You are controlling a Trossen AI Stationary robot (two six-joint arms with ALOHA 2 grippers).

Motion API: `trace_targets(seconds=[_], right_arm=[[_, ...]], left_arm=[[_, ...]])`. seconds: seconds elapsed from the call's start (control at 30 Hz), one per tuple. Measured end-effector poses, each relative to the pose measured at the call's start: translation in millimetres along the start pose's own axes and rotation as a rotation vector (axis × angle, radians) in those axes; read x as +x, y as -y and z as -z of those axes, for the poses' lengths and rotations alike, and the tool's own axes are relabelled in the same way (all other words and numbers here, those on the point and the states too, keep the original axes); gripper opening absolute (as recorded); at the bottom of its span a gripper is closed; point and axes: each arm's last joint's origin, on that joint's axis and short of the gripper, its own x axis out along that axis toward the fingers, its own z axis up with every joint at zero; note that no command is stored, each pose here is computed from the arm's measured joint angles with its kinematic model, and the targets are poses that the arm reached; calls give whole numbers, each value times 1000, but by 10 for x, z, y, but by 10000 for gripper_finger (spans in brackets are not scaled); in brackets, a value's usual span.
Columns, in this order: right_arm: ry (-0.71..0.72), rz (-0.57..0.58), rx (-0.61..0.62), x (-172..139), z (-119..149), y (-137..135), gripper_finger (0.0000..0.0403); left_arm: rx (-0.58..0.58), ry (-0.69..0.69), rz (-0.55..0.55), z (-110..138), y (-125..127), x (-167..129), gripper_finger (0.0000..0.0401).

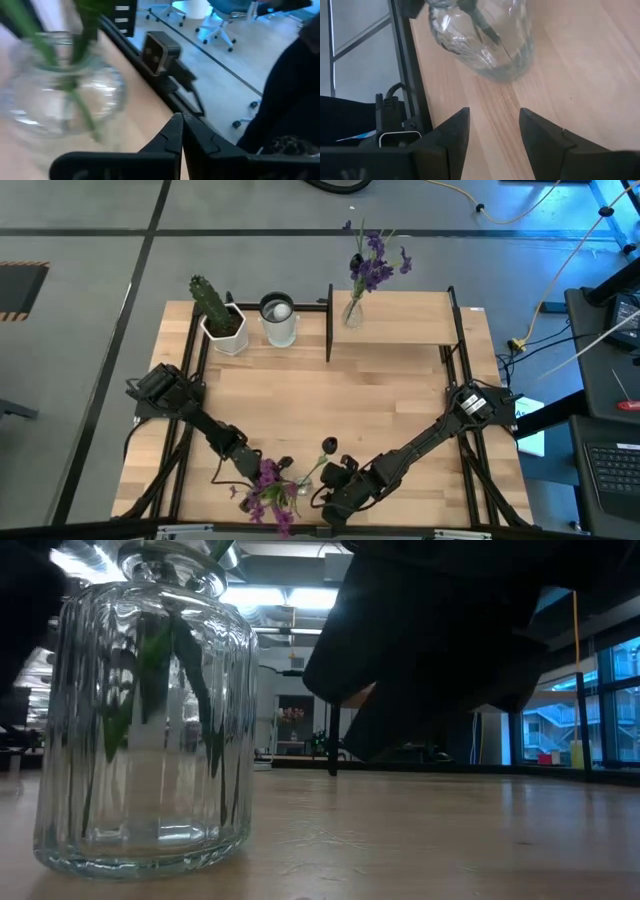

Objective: Pick and place flowers into a vace then onto a shelf
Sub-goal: Put the transparent vase with the flowers on the shelf

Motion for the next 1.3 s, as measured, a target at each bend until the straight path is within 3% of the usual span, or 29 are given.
trace_targets(seconds=[0.33, 0.6, 0.7, 0.83, 1.03, 1.17, 1.3], right_arm=[[1, 10, 36, 10, -30, 28, 174], [-7, 27, 89, 11, -22, 45, 174], [12, 90, 142, -1, -15, 91, 174], [118, 197, 179, -171, 6, 89, 174], [207, 307, 147, -716, 128, 5, 174], [252, 389, 169, -926, 261, 26, 174], [297, 367, 159, -960, 326, -30, 174]], left_arm=[[6, 61, -156, -153, -290, 10, 3], [-13, 95, -421, -218, -510, -11, 3], [-24, 71, -489, -203, -629, -42, 3], [-39, 51, -429, -207, -718, -63, 3], [-107, -21, -255, -186, -706, -103, 3], [-116, -128, -302, -192, -654, -296, 3], [-95, -122, -360, -323, -543, -662, 3]])
